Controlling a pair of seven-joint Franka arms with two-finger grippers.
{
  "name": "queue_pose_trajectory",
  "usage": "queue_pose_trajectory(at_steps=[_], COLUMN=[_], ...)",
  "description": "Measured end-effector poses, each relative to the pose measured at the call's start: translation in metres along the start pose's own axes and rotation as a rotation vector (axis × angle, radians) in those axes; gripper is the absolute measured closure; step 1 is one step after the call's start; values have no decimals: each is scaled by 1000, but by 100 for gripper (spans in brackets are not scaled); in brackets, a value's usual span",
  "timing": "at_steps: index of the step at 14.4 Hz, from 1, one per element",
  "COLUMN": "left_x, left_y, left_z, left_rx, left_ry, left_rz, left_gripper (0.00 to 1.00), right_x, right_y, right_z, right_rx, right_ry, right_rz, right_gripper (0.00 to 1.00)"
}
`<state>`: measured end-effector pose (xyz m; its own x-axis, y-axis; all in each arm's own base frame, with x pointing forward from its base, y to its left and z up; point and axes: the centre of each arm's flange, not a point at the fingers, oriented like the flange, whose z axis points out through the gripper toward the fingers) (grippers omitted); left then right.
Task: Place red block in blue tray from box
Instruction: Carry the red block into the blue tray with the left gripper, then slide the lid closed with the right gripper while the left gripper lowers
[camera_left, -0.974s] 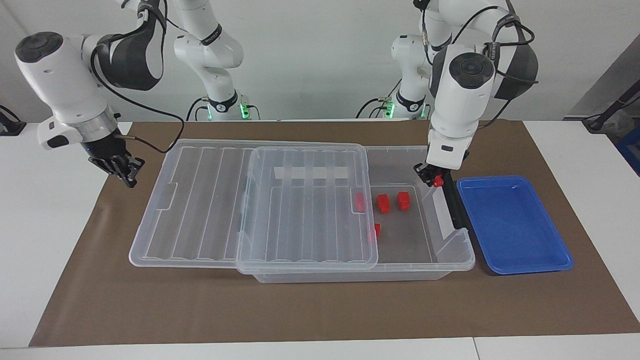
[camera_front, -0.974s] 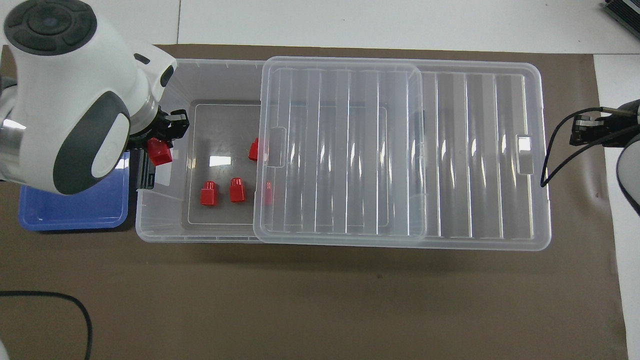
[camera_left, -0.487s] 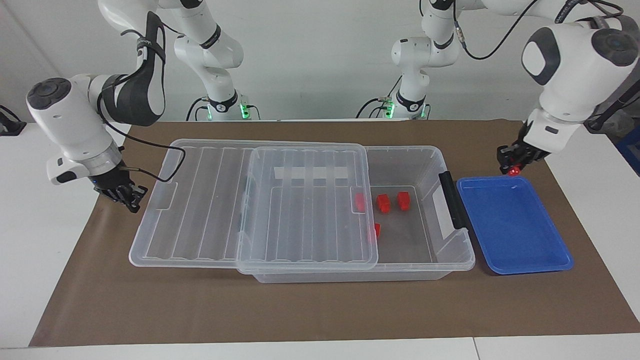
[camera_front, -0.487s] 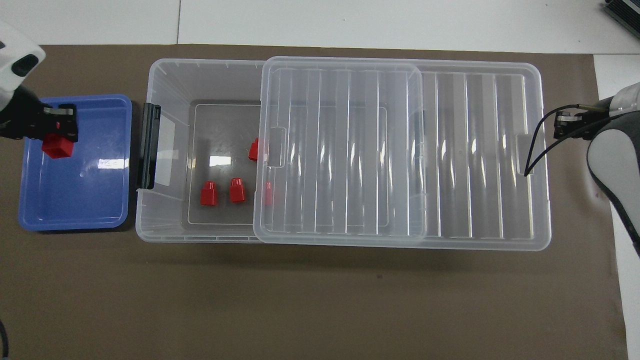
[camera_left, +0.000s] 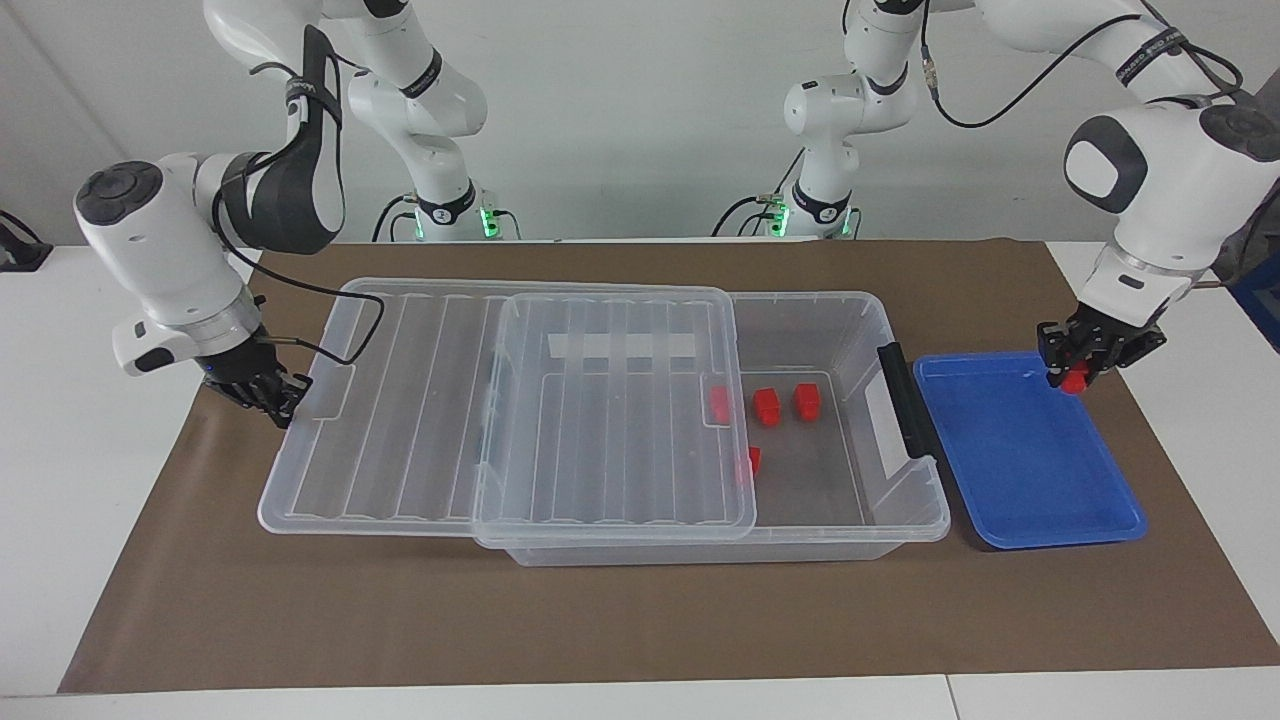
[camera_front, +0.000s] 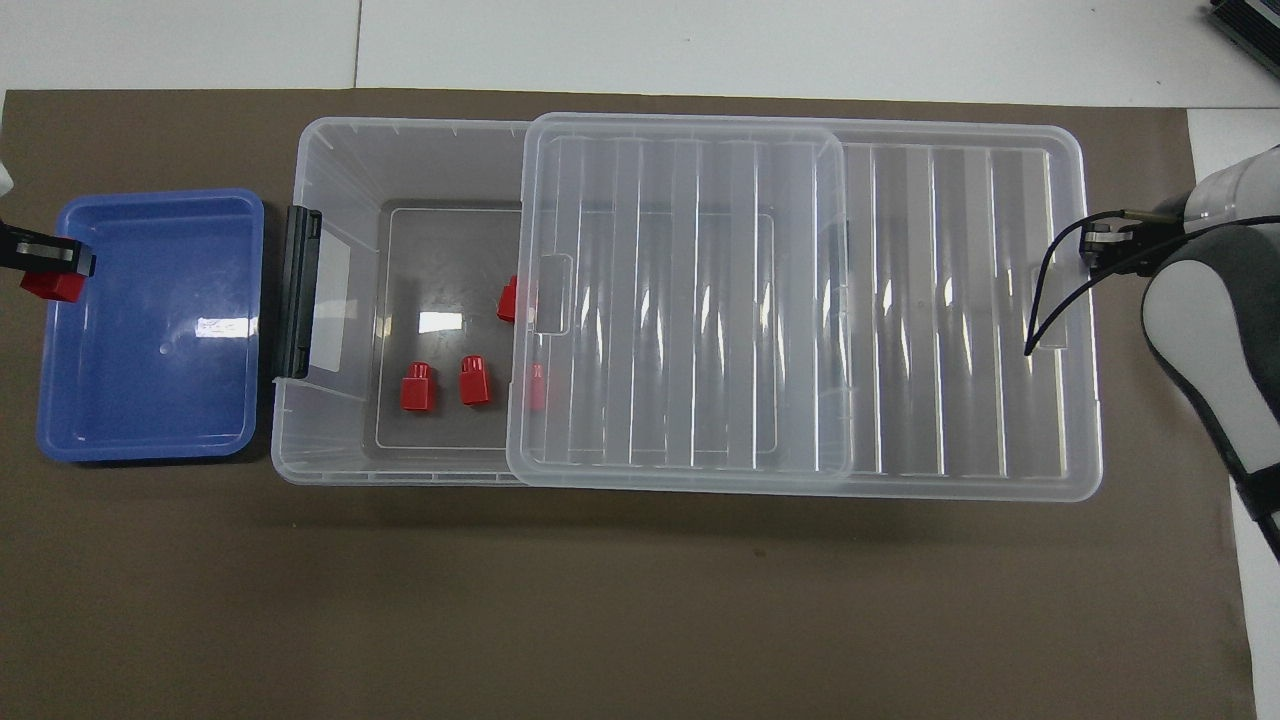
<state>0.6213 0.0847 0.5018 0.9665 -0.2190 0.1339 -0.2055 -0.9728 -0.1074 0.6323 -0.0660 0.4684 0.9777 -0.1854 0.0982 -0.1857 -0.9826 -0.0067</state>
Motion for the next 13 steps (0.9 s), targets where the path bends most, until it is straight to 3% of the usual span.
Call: queue_pose_trajectory(at_steps=[7, 13], left_x=[-39, -57], left_y=[-12, -1], left_z=[87, 147], left_rx=[-36, -50], left_ry=[38, 13], left_rz=[-117, -159], left_gripper=[66, 66], right_x=[-8, -21], right_y=[-64, -120], right_z=[-1, -2], right_rx=[11, 20], right_ry=[1, -1], right_rz=[-135, -225], right_gripper=[99, 99])
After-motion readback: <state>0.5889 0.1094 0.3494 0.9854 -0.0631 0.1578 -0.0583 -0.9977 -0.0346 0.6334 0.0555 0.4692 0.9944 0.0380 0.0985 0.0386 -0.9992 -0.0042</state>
